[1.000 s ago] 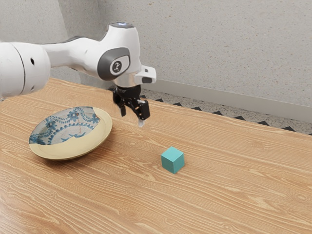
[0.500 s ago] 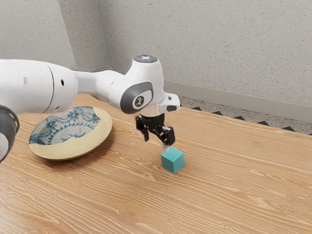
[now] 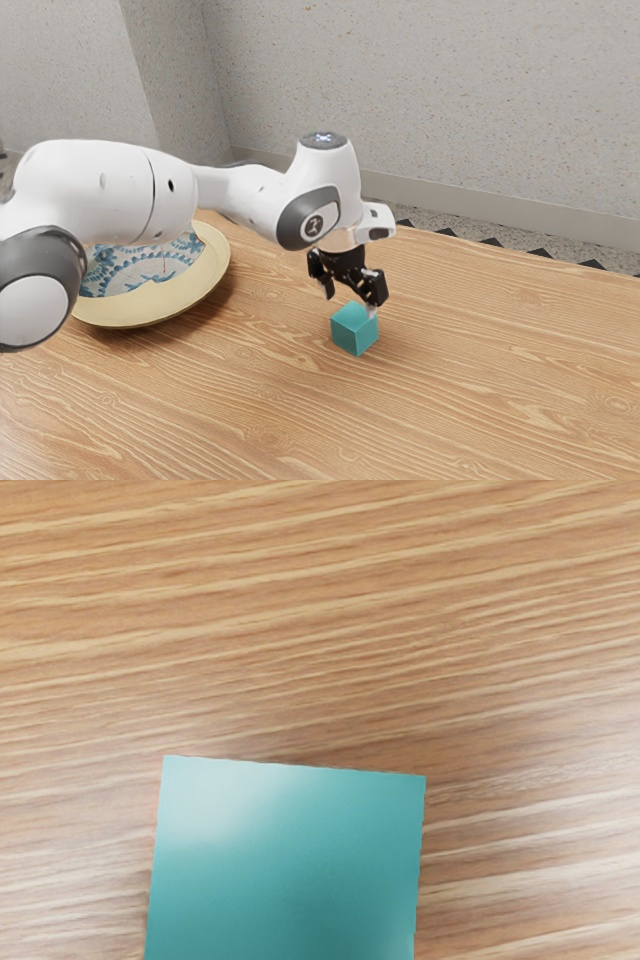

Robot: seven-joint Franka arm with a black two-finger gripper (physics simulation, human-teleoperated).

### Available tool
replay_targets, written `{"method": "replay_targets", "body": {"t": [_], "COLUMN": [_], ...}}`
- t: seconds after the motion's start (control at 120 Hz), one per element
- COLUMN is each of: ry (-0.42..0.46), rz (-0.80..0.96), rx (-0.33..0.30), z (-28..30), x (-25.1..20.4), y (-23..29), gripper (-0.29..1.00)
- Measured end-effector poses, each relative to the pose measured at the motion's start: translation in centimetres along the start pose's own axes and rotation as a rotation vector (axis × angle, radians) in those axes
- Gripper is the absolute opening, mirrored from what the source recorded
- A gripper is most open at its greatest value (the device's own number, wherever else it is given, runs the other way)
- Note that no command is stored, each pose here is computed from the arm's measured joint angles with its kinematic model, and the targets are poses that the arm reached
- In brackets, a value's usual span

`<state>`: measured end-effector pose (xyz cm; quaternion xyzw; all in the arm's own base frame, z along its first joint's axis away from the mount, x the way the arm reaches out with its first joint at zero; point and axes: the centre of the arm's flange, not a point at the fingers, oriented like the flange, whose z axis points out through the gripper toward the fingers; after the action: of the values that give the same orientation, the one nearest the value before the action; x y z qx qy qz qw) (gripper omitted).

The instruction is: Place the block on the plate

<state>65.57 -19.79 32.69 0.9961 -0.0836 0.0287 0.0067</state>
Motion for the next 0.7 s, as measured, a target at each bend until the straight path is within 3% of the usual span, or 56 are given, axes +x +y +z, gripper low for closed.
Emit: {"method": "replay_targets", "body": {"t": [0.7], "ry": [-0.049], "rz": [0.025], "rx": [-0.028], "z": [4.9], "x": [0.9], "y": [-1.3], "gripper": [0.7]}}
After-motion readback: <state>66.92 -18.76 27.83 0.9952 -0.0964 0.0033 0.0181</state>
